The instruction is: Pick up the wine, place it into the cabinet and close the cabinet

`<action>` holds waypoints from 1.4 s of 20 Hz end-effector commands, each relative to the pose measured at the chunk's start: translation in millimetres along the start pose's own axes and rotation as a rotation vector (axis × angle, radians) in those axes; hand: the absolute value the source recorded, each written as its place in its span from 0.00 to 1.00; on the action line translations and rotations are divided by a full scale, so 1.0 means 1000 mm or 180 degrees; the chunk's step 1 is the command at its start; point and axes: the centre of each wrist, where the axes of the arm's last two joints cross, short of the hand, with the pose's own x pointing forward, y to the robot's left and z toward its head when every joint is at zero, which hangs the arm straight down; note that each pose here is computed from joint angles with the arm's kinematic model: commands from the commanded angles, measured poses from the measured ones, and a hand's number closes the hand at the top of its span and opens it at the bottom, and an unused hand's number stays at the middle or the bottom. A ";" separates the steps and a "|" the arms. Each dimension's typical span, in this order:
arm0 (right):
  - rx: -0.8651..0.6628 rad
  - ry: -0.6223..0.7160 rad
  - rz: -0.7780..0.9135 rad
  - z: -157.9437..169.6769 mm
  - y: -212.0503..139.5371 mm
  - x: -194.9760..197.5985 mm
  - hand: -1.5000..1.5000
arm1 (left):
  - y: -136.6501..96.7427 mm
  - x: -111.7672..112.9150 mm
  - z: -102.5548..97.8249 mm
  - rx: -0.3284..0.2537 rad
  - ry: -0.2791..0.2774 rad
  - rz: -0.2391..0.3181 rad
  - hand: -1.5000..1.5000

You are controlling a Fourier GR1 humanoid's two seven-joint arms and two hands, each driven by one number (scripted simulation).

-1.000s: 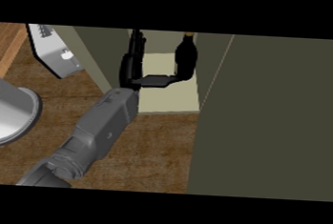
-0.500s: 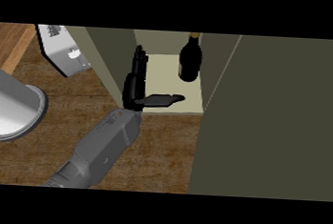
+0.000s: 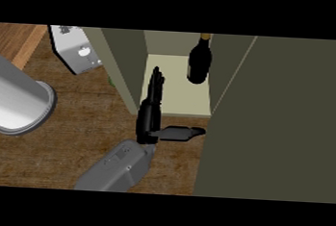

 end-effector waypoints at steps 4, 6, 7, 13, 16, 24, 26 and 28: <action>0.0048 -0.0074 -0.0061 0.013 -0.005 0.010 0.00 | -0.008 0.045 0.033 -0.0047 -0.0079 0.0238 0.00; 0.0003 -0.0039 -0.0057 0.019 0.008 0.009 0.00 | 0.000 0.044 0.066 0.0072 -0.0071 0.0217 0.00; -0.0021 -0.0114 -0.0023 0.015 0.000 0.005 0.00 | -0.004 0.056 0.075 0.0102 -0.0075 0.0210 0.00; 0.0022 -0.0098 -0.0127 -0.001 -0.008 0.002 0.00 | 0.017 0.084 0.087 0.0157 -0.0098 0.0105 0.00; 0.0035 -0.0053 -0.0075 0.023 0.008 0.002 0.00 | 0.031 0.082 0.089 0.0229 -0.0181 0.0310 0.00; 0.0525 0.0128 -0.0236 0.024 -0.002 0.008 1.00 | 0.057 0.111 0.121 -0.0173 -0.0154 0.0274 0.00; 0.0546 0.0183 -0.0141 0.018 -0.003 0.002 1.00 | 0.050 0.127 0.123 -0.0240 -0.0052 0.0344 0.00; 0.0634 0.0175 -0.0133 0.017 0.009 -0.004 1.00 | 0.083 0.131 0.127 -0.0306 -0.0081 0.0369 0.00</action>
